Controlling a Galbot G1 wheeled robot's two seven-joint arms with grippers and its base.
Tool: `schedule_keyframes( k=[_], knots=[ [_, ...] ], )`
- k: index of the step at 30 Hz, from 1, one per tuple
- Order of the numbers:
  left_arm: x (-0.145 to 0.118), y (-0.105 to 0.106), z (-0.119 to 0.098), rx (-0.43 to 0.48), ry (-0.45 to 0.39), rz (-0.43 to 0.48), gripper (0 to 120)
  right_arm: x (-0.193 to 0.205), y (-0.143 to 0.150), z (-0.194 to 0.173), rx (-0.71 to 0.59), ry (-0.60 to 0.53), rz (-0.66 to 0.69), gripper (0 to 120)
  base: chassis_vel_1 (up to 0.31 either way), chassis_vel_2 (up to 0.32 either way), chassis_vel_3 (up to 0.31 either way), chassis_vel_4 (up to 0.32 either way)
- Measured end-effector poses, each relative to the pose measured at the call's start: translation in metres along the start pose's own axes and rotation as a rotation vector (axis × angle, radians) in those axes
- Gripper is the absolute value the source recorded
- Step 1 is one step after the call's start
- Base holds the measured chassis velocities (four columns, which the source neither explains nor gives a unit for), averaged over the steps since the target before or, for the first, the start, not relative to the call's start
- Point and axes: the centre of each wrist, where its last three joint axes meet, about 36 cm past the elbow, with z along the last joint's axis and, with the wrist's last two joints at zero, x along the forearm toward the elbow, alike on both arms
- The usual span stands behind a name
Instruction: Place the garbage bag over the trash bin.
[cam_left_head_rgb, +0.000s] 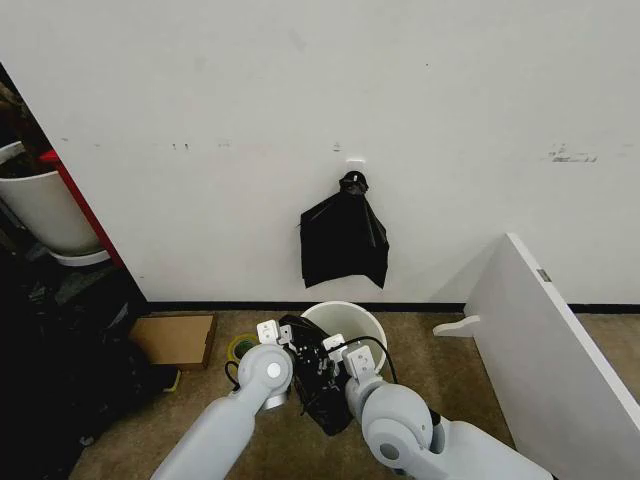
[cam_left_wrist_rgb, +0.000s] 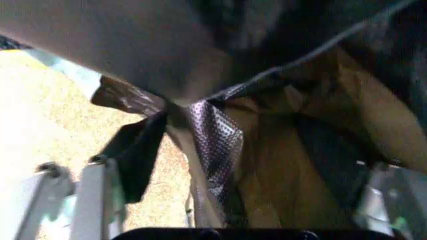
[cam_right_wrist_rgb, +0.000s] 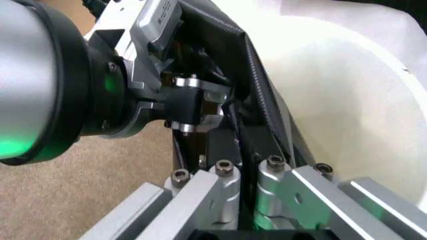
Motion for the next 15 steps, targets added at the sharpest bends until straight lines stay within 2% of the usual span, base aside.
schedule_keyframes(
  k=[6,7,10,11,15],
  knots=[
    [-0.0001,-0.0020,0.0001,-0.004,0.006,-0.007,51,0.0005,-0.0018,-0.0015,-0.010,0.001,-0.003,0,0.000,0.000,0.000,0.000],
    [0.0007,-0.0022,0.0000,-0.005,0.005,-0.009,45,0.0005,-0.0019,-0.0016,-0.011,0.000,-0.003,0,0.000,0.000,0.000,0.000],
    [0.0013,-0.0015,-0.0003,-0.007,0.003,-0.013,38,0.0004,-0.0018,-0.0017,-0.013,-0.001,-0.003,0,0.000,0.000,0.000,0.000],
    [0.0024,0.0012,-0.0010,-0.015,-0.003,-0.022,25,0.0001,-0.0014,-0.0012,-0.019,-0.002,-0.004,0,0.000,0.000,0.000,0.000],
    [0.0058,0.0048,-0.0001,-0.031,-0.018,-0.034,10,-0.0004,-0.0021,-0.0014,-0.022,-0.013,0.006,0,0.000,0.000,0.000,0.000]
  ],
)
